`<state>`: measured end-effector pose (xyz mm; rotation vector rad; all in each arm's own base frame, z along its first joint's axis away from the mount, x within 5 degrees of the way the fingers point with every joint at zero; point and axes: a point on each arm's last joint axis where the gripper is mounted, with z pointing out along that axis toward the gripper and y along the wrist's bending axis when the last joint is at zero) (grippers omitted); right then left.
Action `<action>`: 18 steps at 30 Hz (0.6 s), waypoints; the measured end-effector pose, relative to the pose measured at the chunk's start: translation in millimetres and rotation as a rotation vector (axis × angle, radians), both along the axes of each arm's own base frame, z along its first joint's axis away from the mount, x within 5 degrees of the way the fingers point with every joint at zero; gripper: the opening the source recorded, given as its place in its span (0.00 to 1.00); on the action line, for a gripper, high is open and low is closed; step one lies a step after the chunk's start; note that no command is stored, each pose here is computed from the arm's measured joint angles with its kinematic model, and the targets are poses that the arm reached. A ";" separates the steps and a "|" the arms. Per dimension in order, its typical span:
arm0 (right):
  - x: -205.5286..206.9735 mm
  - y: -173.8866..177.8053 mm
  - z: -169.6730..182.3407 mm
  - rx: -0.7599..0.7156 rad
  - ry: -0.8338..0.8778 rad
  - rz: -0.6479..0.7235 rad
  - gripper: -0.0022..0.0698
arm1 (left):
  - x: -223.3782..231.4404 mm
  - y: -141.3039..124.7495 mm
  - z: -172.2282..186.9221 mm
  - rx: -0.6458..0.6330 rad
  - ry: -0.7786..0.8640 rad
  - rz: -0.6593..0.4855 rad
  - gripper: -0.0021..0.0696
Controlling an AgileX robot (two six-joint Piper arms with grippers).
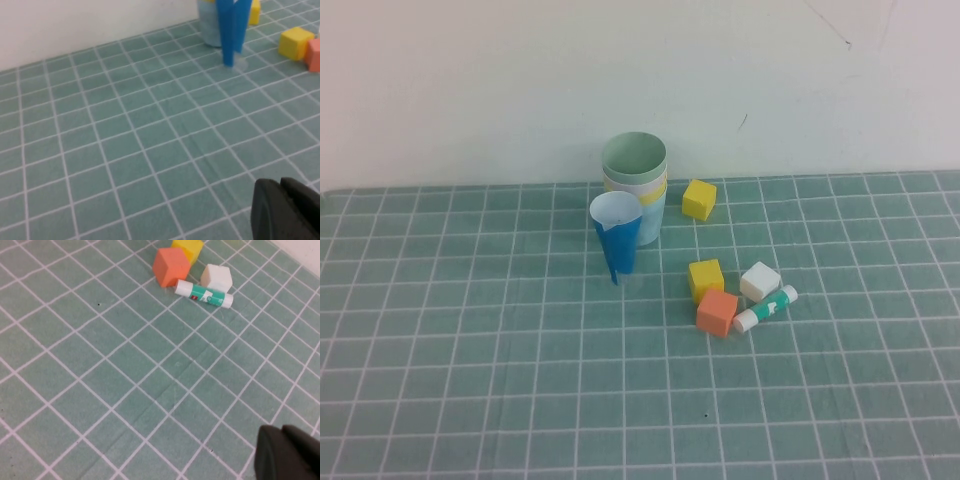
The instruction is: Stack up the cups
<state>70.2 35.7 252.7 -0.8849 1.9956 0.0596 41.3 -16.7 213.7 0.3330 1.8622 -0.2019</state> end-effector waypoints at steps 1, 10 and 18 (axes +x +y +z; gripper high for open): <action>0.0 0.0 -0.6 -0.001 0.002 0.000 0.03 | 0.3 0.9 -5.8 0.002 0.003 0.017 0.03; -0.4 -0.1 -0.2 0.002 0.002 0.000 0.03 | 10.3 5.8 -36.5 -0.136 -0.011 0.166 0.03; -0.5 -0.1 -0.2 0.002 0.001 0.000 0.03 | 10.6 8.8 -36.7 -0.201 0.002 0.240 0.03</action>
